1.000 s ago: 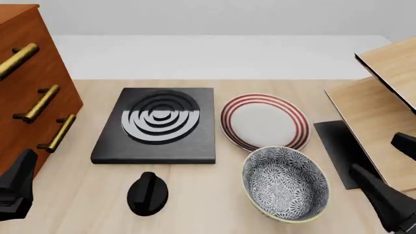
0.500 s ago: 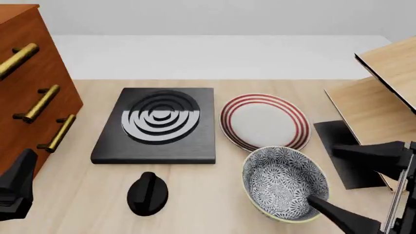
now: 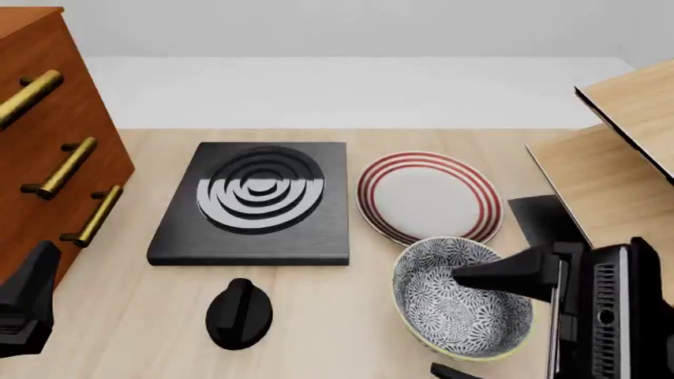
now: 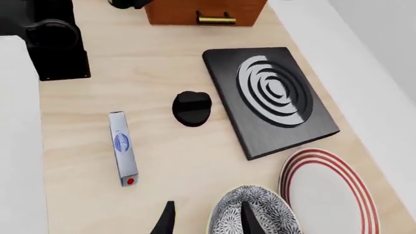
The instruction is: Pick up the cream cheese and put it in the bowl.
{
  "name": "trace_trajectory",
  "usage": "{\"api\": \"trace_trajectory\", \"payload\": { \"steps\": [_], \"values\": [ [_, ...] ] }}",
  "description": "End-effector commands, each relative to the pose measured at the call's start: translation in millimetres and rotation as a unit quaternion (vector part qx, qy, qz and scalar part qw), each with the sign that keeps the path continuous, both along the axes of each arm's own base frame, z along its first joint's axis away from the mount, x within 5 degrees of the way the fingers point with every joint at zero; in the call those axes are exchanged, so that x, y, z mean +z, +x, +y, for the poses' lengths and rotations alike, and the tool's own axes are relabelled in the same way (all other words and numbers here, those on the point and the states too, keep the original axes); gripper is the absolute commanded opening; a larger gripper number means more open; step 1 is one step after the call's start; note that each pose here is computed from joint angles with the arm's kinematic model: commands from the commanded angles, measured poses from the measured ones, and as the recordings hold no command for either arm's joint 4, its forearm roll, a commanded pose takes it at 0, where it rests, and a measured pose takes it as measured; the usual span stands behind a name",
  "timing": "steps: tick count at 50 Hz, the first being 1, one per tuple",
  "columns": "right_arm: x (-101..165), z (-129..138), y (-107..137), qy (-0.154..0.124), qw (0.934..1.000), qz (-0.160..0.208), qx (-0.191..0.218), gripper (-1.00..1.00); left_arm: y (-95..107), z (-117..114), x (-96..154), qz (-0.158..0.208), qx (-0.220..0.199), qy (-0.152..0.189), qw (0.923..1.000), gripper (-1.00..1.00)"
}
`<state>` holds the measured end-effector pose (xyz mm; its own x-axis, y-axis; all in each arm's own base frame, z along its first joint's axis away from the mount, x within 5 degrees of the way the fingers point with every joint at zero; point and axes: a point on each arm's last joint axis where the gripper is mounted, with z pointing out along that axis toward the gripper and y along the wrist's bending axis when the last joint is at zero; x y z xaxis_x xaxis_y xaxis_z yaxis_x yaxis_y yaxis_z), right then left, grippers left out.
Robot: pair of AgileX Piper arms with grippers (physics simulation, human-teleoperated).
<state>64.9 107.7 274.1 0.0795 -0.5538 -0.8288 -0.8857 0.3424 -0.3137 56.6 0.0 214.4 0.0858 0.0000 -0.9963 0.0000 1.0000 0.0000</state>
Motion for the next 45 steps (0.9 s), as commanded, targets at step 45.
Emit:
{"api": "trace_trajectory", "payload": {
  "steps": [45],
  "values": [
    [-13, 142, -21, -0.046, 0.9847, 0.108, 0.128, 1.00, 0, 0, 0, 0.000, 0.000, 0.000, 1.0000, 1.00]
  ]
}}
